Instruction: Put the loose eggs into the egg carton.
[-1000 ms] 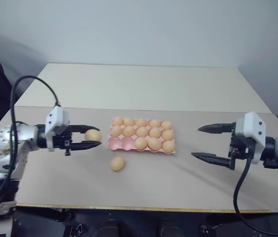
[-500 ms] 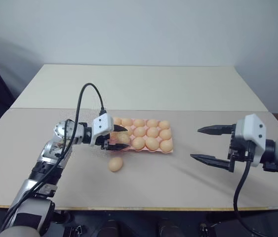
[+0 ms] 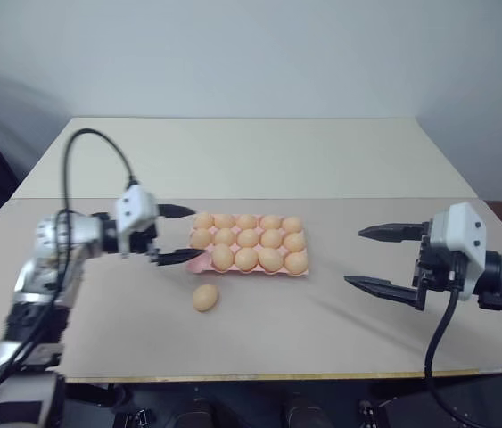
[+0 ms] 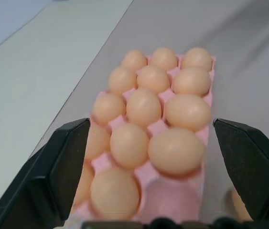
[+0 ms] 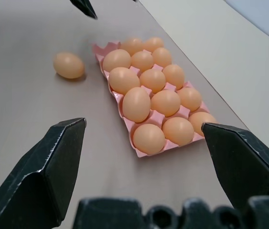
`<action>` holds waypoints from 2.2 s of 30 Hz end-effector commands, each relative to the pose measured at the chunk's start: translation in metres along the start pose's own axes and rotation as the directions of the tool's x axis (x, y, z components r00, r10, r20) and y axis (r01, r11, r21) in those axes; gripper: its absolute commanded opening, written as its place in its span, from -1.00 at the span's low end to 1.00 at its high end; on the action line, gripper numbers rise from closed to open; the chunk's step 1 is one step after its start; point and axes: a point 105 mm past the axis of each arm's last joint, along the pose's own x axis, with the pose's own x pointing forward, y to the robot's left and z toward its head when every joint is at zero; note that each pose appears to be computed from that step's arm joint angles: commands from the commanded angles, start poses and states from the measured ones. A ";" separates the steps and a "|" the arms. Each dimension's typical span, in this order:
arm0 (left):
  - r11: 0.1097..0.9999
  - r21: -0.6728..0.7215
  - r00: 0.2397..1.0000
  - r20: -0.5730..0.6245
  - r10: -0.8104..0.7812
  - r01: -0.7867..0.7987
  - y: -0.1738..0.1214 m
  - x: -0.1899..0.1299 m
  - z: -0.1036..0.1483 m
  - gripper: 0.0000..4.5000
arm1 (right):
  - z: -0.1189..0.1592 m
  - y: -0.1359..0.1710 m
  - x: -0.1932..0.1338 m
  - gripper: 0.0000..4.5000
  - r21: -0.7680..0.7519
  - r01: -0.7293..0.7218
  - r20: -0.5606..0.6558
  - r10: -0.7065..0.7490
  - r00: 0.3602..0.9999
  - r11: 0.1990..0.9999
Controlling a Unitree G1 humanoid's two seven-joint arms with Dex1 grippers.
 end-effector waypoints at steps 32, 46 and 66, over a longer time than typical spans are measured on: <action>0.968 0.047 0.965 -0.099 -0.242 0.248 -0.082 0.000 -0.013 0.99 | 0.005 -0.008 0.015 1.00 -0.018 -0.080 0.061 0.081 0.995 0.997; 0.958 0.152 0.963 -0.151 -0.222 0.245 -0.078 0.046 -0.052 0.99 | 0.008 -0.001 0.010 1.00 -0.030 -0.062 0.050 0.064 0.997 0.998; 0.983 0.050 0.984 0.032 -0.178 0.176 -0.059 0.037 -0.021 -0.06 | 0.010 -0.003 0.011 1.00 -0.040 -0.044 0.058 0.046 0.997 0.998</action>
